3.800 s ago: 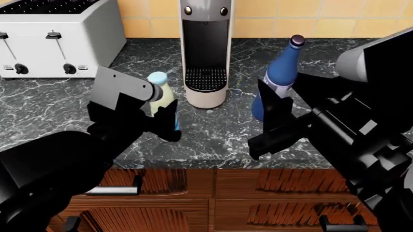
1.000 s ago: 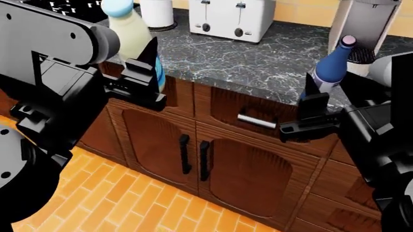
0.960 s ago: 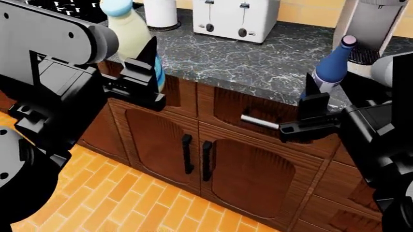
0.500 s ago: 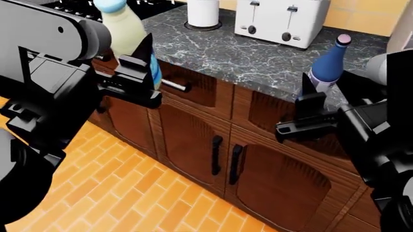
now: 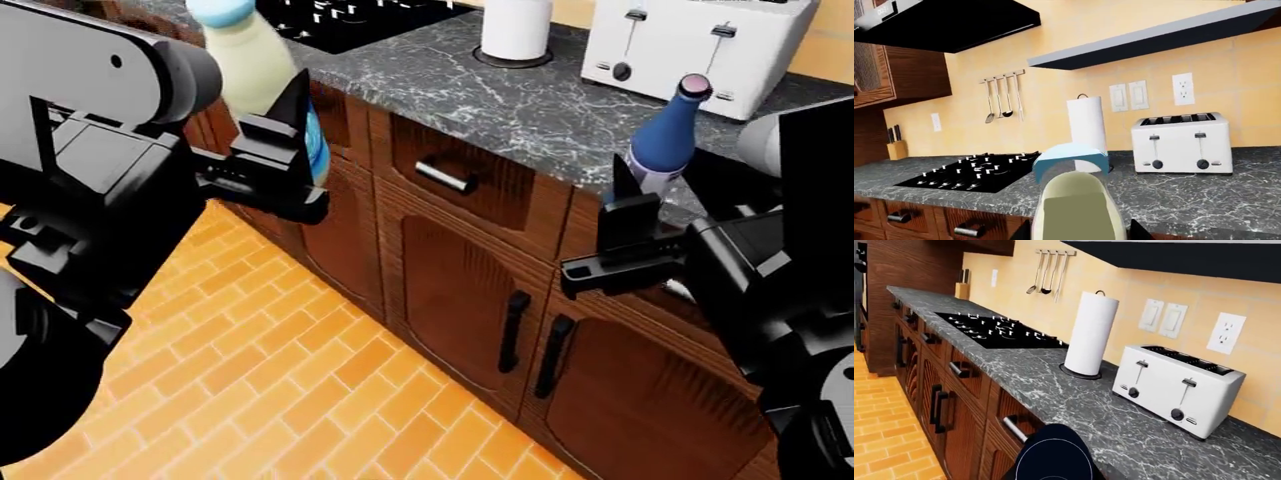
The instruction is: Move the drinks to the dining counter.
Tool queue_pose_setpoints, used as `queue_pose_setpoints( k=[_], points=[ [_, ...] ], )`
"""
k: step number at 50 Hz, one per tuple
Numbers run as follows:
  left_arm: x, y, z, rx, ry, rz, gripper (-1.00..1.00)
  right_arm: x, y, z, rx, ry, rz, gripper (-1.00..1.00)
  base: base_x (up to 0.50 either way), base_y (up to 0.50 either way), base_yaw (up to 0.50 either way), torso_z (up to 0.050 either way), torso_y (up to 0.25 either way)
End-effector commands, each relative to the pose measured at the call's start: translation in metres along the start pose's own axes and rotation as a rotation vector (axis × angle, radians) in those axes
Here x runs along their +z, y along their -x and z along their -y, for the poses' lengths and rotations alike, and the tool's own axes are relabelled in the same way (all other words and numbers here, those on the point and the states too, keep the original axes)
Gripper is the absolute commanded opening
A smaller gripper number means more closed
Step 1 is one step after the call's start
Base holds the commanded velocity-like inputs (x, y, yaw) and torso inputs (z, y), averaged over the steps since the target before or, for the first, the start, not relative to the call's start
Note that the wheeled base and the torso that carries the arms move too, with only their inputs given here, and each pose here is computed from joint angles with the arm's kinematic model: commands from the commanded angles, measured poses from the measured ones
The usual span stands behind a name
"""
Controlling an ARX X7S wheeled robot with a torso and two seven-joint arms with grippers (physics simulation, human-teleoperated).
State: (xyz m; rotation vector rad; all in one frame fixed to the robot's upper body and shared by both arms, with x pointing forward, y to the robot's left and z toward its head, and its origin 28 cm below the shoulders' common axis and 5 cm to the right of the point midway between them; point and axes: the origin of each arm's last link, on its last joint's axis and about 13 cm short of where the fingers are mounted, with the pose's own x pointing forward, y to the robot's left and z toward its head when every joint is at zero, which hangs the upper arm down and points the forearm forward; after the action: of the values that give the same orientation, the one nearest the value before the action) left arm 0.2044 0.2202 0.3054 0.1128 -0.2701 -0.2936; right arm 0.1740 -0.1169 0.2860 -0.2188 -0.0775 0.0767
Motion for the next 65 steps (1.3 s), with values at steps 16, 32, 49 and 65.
queue_pose_setpoints(
  k=[16, 32, 49, 65],
  points=[
    [0.000, 0.002, -0.003, 0.021, 0.005, 0.007, -1.00, -0.006, -0.006, -0.003, -0.008, 0.007, -0.006, -1.00, 0.03, 0.03, 0.50, 0.001, 0.001],
    [-0.004, 0.004, -0.002, 0.025, 0.016, 0.007, -1.00, -0.005, 0.000, -0.001, -0.026, 0.012, -0.005, -1.00, 0.03, 0.03, 0.50, 0.000, 0.001],
    [0.003, 0.002, -0.003, 0.020, 0.006, 0.017, -1.00, -0.004, 0.002, 0.002, -0.041, 0.017, -0.013, -1.00, 0.02, 0.03, 0.50, 0.001, 0.001],
    [0.011, 0.004, 0.001, 0.014, -0.012, 0.030, -1.00, 0.006, 0.017, 0.008, -0.066, 0.010, 0.016, -1.00, 0.02, 0.04, 0.50, 0.001, 0.001]
  ],
)
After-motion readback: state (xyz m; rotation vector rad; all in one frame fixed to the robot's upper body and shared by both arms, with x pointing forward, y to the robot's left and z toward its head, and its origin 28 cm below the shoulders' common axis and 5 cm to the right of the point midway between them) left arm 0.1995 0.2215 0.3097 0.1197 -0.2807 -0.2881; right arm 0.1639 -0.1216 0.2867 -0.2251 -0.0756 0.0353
